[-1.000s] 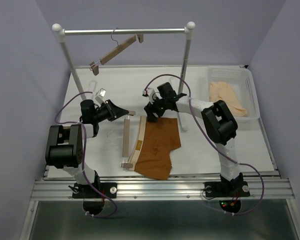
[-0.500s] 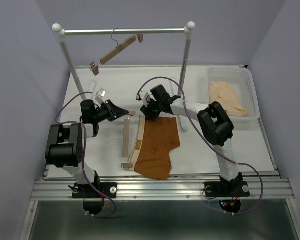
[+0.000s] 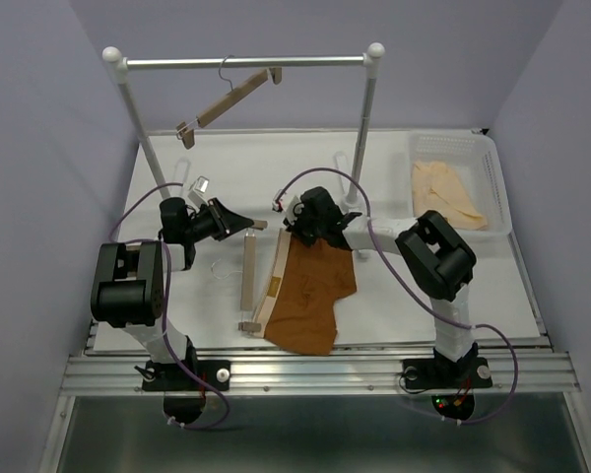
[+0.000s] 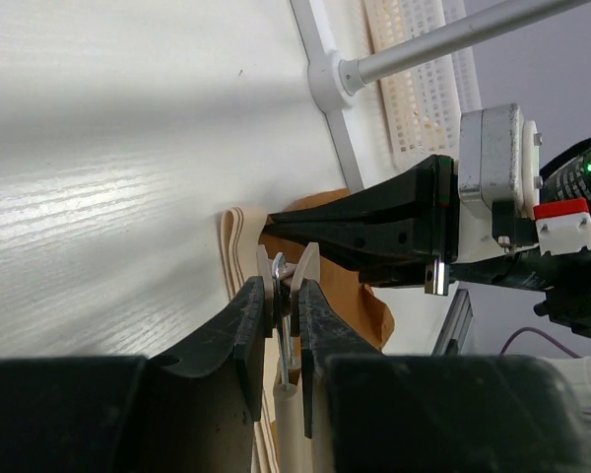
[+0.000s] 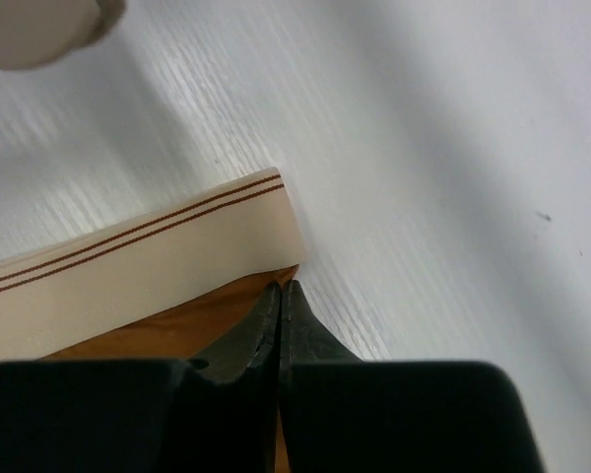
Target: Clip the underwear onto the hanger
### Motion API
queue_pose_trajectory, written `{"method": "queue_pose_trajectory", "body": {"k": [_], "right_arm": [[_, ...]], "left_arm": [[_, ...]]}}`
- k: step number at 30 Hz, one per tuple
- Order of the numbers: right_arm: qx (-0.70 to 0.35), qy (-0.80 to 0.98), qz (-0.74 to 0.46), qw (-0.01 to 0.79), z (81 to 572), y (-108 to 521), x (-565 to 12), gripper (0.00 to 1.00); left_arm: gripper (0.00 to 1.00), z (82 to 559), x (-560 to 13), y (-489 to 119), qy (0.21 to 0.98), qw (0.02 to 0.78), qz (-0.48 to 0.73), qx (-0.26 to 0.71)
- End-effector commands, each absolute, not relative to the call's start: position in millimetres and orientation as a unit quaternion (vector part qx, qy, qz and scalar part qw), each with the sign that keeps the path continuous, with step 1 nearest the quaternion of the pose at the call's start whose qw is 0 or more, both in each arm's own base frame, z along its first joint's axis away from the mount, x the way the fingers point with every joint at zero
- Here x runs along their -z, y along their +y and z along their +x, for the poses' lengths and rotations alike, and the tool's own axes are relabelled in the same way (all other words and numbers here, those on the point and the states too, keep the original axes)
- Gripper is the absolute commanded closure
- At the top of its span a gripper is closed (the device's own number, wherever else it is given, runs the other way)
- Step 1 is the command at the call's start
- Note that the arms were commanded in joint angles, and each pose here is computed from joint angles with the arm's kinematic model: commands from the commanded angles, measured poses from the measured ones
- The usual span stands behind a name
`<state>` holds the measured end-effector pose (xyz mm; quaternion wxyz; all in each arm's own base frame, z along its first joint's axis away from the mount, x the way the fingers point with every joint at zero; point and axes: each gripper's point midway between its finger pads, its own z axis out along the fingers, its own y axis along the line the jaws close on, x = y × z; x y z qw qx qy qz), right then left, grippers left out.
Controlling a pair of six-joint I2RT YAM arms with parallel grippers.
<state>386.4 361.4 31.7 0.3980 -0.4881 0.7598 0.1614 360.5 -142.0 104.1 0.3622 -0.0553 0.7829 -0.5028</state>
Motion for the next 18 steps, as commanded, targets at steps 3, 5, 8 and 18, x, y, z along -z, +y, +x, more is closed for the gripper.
{"method": "queue_pose_trajectory", "body": {"k": [3,5,8,18], "right_arm": [[-0.148,0.763,-0.410,0.477,395.9,348.2,-78.8,0.99],[-0.161,0.758,-0.408,0.482,390.6,349.1,-88.5,0.99],[-0.189,0.751,-0.406,0.485,379.2,351.7,-95.7,0.99],[-0.254,0.700,-0.440,0.501,352.2,363.2,-125.2,0.99]], "left_arm": [[1.00,372.2,-136.2,-143.9,0.753,0.403,-0.015,0.520],[1.00,370.3,-139.0,-146.2,0.748,0.404,-0.005,0.526],[1.00,369.2,-141.0,-148.6,0.745,0.401,0.004,0.534],[1.00,363.1,-150.5,-157.0,0.731,0.400,0.036,0.552]]}}
